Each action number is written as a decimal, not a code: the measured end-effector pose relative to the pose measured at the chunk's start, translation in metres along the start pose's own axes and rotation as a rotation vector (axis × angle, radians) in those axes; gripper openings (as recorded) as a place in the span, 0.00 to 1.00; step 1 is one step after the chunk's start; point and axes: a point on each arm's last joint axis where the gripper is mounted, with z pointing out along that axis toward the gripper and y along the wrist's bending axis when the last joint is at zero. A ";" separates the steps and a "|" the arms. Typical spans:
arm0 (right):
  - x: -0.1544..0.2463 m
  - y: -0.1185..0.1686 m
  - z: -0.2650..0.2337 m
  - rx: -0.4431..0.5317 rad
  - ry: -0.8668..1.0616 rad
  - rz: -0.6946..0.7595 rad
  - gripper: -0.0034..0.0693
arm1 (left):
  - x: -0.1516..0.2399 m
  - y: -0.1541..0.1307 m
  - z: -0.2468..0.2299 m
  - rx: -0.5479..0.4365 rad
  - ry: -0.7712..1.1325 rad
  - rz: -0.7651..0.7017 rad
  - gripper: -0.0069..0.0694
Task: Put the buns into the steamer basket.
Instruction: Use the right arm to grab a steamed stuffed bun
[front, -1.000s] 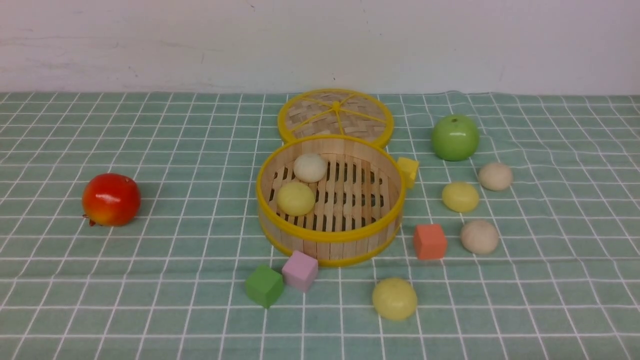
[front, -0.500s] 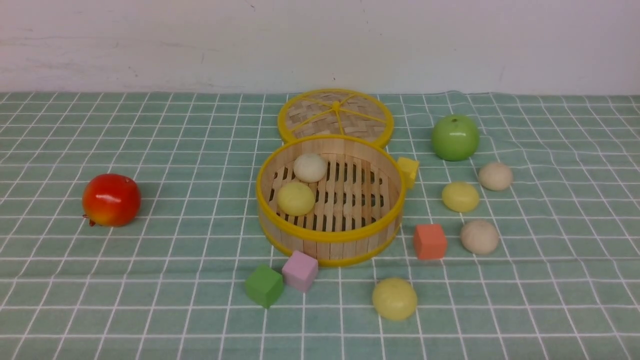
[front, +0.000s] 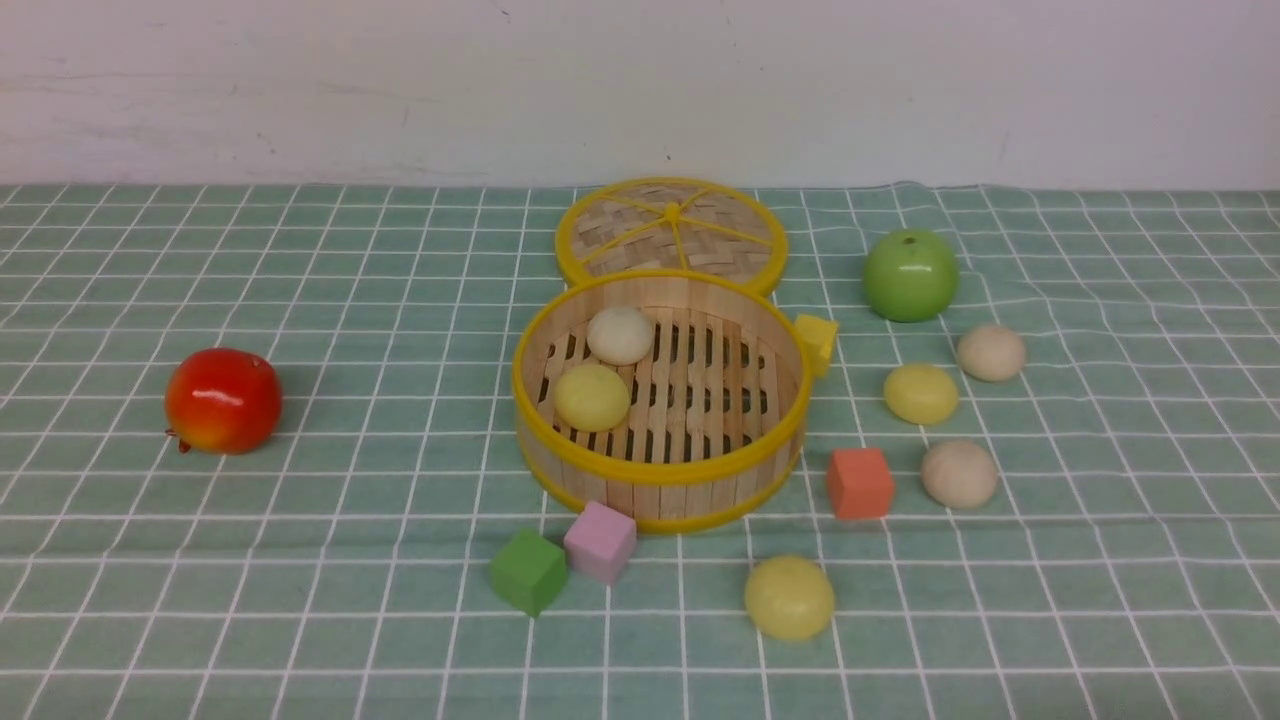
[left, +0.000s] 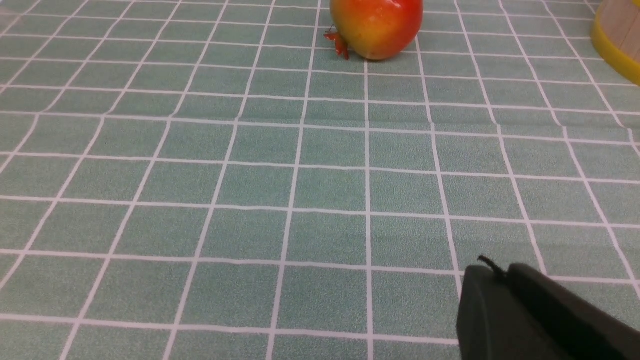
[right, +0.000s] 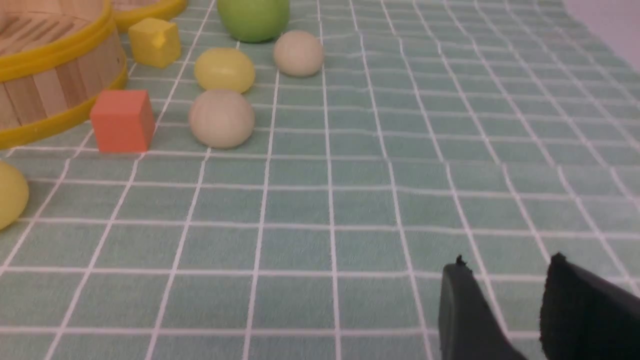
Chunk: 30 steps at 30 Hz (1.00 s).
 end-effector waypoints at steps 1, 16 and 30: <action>-0.003 0.000 0.000 -0.005 -0.032 0.010 0.38 | 0.000 0.000 0.000 0.000 0.000 0.000 0.14; -0.073 0.006 -0.026 -0.174 -0.609 0.306 0.38 | 0.000 0.000 0.000 0.000 0.000 0.000 0.16; -0.192 -0.005 -0.005 0.024 -0.060 0.274 0.38 | 0.000 0.000 0.000 0.000 0.000 0.000 0.17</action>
